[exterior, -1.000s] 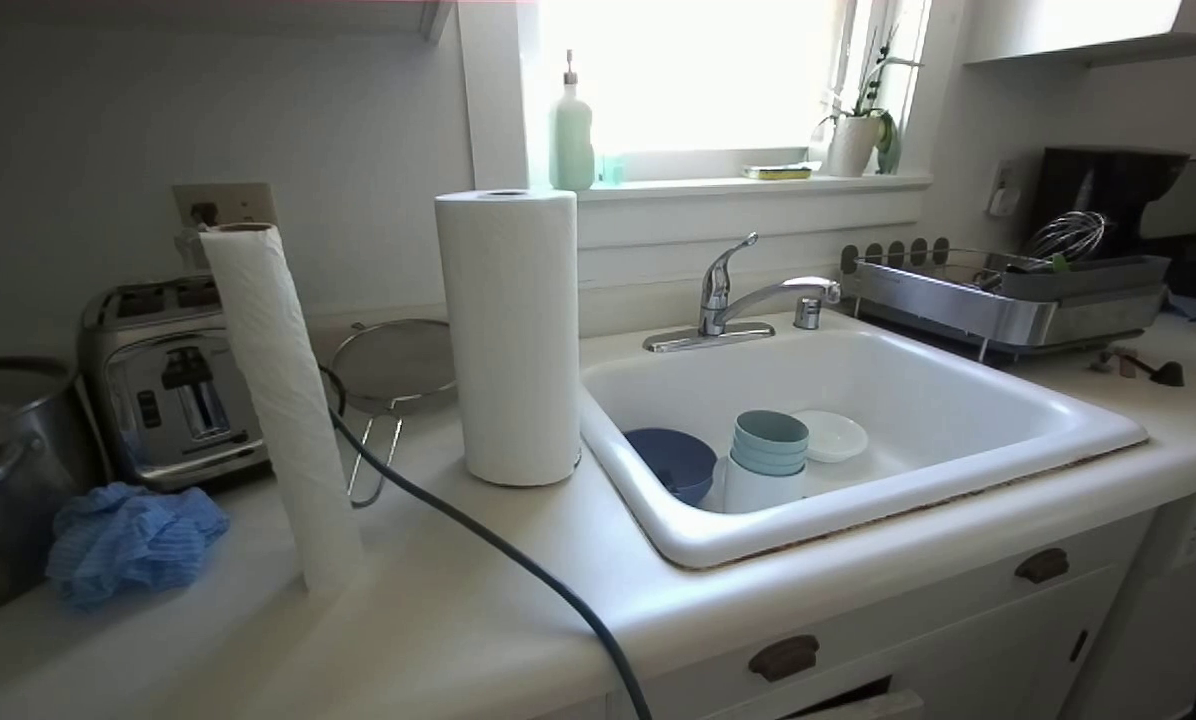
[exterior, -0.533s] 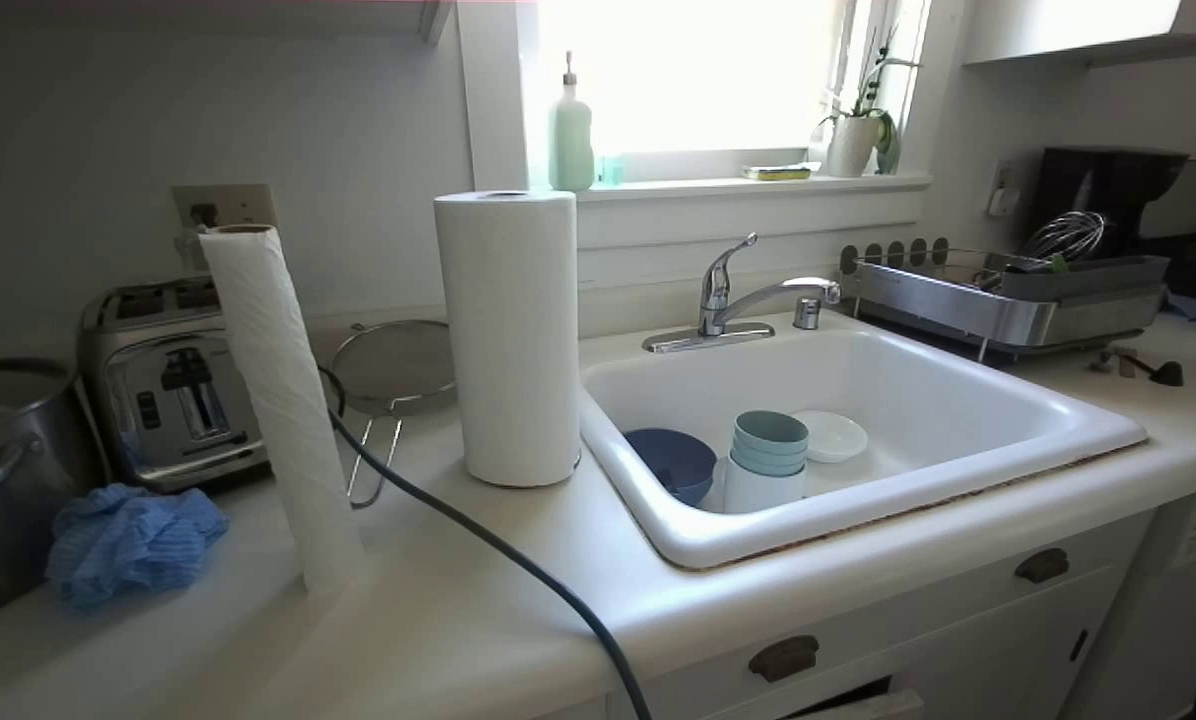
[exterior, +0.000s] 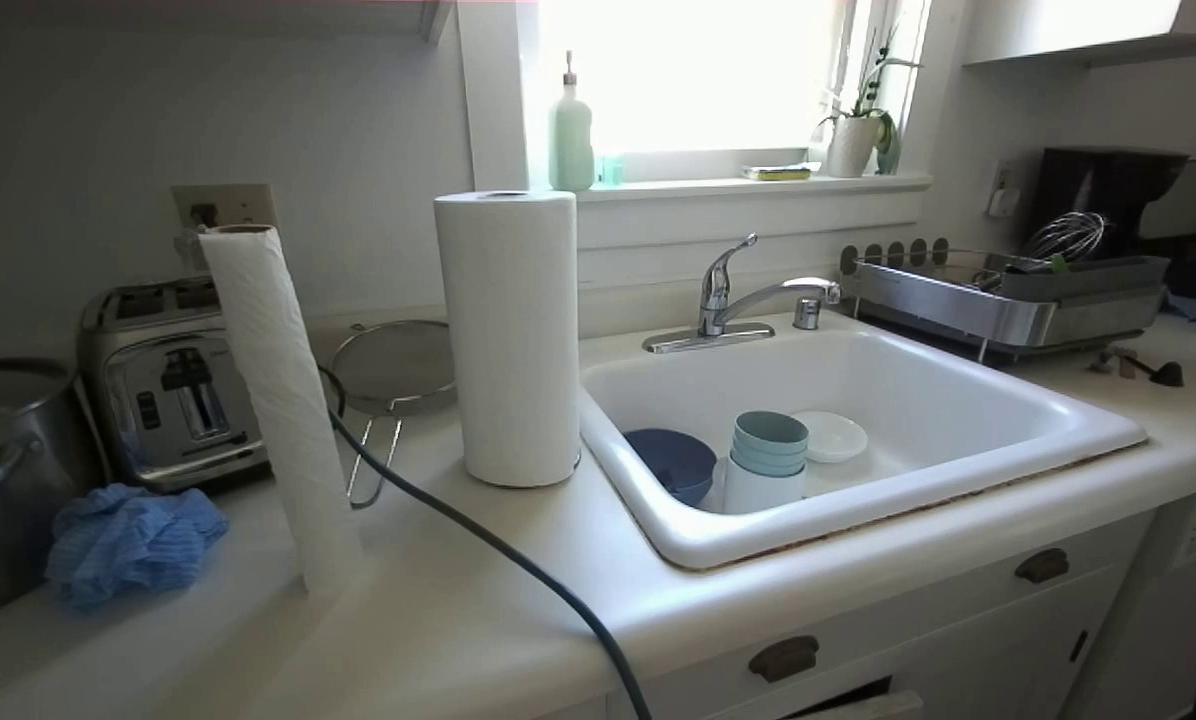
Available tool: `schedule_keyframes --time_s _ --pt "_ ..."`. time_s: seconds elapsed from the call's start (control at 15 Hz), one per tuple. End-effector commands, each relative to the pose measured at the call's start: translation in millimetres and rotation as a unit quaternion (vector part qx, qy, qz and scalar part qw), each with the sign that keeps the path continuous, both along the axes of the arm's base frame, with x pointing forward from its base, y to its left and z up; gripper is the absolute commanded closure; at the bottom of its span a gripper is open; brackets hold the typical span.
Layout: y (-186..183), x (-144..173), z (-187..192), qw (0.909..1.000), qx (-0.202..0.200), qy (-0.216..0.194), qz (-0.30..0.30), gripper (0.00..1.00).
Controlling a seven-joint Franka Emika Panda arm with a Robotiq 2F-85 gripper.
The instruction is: Put the paper towel to the right on the paper towel stand to the left
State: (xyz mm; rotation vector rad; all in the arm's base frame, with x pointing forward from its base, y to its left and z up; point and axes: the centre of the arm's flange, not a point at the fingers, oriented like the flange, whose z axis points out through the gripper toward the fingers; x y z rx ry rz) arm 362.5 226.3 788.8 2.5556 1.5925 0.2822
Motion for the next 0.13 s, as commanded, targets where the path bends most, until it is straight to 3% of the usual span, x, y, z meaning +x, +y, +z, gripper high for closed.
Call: schedule_keyframes --time_s 0.0,0.07 --pt "-0.3 0.5 -0.7 1.0000 0.000 0.001 -0.001 0.00" --pt "-0.5 0.7 -1.0 1.0000 0.000 0.001 -0.001 0.00"
